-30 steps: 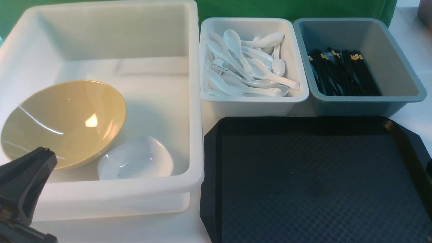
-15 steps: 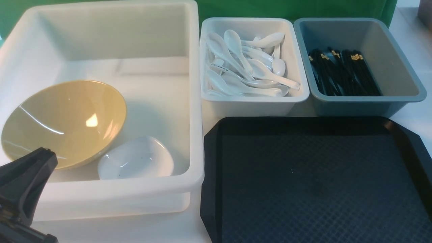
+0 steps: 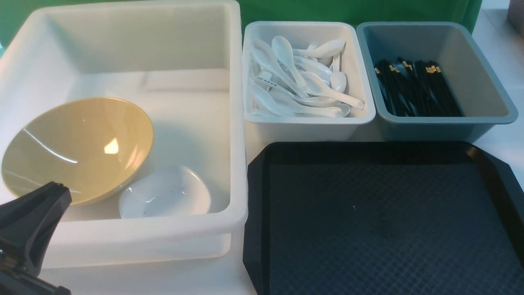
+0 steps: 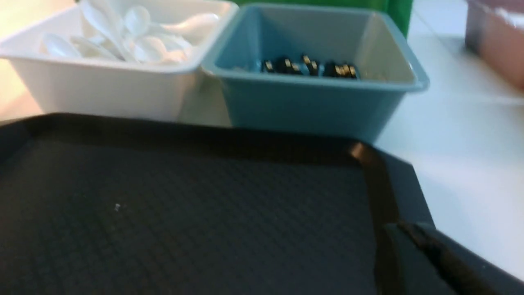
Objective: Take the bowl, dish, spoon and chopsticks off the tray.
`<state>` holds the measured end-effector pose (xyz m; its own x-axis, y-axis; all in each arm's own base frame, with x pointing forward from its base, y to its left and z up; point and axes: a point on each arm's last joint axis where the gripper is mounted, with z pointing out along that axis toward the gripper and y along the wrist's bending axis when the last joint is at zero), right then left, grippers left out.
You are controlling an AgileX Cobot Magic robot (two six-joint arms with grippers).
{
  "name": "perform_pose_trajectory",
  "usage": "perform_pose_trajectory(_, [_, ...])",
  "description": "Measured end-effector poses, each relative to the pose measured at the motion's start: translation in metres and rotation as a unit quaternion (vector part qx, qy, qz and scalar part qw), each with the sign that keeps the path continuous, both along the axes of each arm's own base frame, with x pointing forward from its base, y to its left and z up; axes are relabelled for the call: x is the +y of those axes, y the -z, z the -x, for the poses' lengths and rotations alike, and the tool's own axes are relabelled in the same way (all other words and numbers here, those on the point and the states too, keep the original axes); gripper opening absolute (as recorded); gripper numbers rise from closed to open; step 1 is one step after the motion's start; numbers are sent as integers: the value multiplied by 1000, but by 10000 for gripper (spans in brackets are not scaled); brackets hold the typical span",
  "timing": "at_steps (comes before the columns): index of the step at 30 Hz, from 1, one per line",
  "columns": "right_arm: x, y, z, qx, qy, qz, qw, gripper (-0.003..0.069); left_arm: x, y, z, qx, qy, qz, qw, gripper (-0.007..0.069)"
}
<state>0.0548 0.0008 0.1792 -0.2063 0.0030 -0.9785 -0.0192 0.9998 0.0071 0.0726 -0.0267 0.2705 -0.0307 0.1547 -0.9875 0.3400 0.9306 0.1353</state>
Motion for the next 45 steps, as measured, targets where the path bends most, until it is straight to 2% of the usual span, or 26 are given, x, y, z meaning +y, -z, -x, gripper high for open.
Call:
perform_pose_trajectory(7, [0,4,1,20,-7,44,999,36,0,0,0,1,0,0,1000,-8])
perform_pose_trajectory(31, [0,4,1,20,-9,51,998,56,1,7,1,3,-3,-7,1000,-8])
perform_pose_trajectory(34, [0,4,1,20,-9,51,998,59,6,14,5,-10,-26,-30,999,-8])
perform_pose_trajectory(38, [0,4,1,20,-9,51,998,61,15,21,15,-31,-82,8,996,-8])
perform_pose_trajectory(40, [0,4,1,20,-9,51,998,63,21,29,20,-42,-128,21,991,-8])
perform_pose_trajectory(45, [0,4,1,20,-9,51,998,69,26,60,20,6,-170,41,985,-8])
